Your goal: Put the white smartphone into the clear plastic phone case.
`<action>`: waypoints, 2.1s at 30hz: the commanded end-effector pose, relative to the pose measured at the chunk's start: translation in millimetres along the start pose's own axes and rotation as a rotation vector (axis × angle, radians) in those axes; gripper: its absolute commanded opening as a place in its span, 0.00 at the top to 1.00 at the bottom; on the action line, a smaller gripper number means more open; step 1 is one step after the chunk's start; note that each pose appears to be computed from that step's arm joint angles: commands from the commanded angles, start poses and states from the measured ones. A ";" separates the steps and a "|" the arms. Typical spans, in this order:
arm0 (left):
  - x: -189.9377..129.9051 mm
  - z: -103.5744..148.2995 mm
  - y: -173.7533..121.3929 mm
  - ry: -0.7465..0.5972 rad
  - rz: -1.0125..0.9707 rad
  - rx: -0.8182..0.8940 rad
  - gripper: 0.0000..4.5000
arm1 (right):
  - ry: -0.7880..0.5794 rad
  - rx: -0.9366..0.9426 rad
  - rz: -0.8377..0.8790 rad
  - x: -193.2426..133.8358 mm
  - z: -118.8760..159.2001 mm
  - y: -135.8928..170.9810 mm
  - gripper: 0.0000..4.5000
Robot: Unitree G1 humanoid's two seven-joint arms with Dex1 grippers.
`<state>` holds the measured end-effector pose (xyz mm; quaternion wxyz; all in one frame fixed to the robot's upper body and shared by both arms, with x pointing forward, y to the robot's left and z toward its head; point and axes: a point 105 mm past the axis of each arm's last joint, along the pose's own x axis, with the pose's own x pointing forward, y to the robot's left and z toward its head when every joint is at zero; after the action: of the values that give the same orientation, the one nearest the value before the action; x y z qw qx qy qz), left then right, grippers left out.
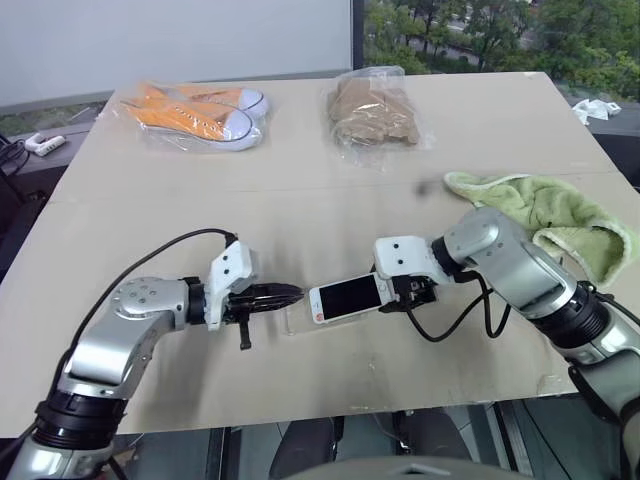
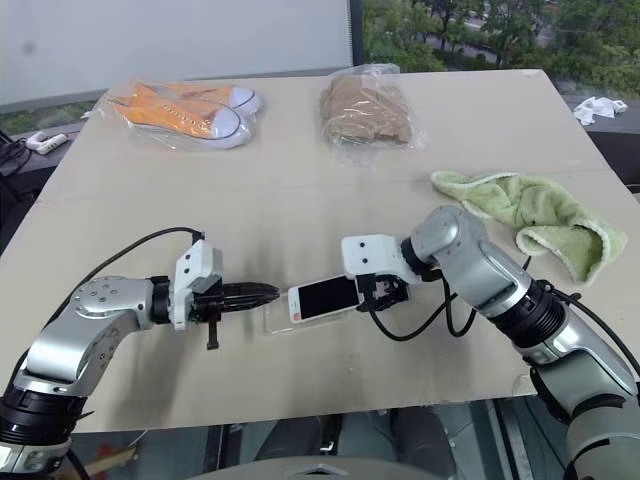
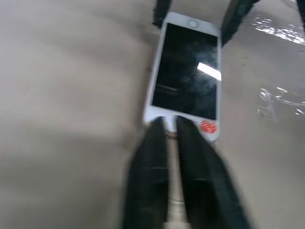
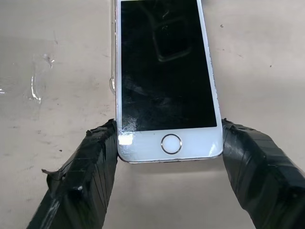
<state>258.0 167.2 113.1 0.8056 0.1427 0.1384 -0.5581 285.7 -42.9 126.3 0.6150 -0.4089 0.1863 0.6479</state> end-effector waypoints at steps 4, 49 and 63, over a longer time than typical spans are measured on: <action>18.0 1.7 0.5 -0.015 -0.021 0.061 0.99 | 0.024 -0.012 -0.012 -1.6 5.6 -2.6 0.35; 44.3 -42.1 -6.3 0.145 -0.065 0.078 0.99 | -0.003 -0.010 -0.011 11.6 31.5 4.7 0.35; 44.2 -44.2 -6.6 0.150 -0.064 0.090 1.00 | -0.084 0.004 -0.023 -5.1 40.4 1.1 0.01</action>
<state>269.0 134.2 82.2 0.7718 0.2136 0.1179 -0.5871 270.3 -19.1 132.3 0.6157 -0.3809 0.1934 0.6621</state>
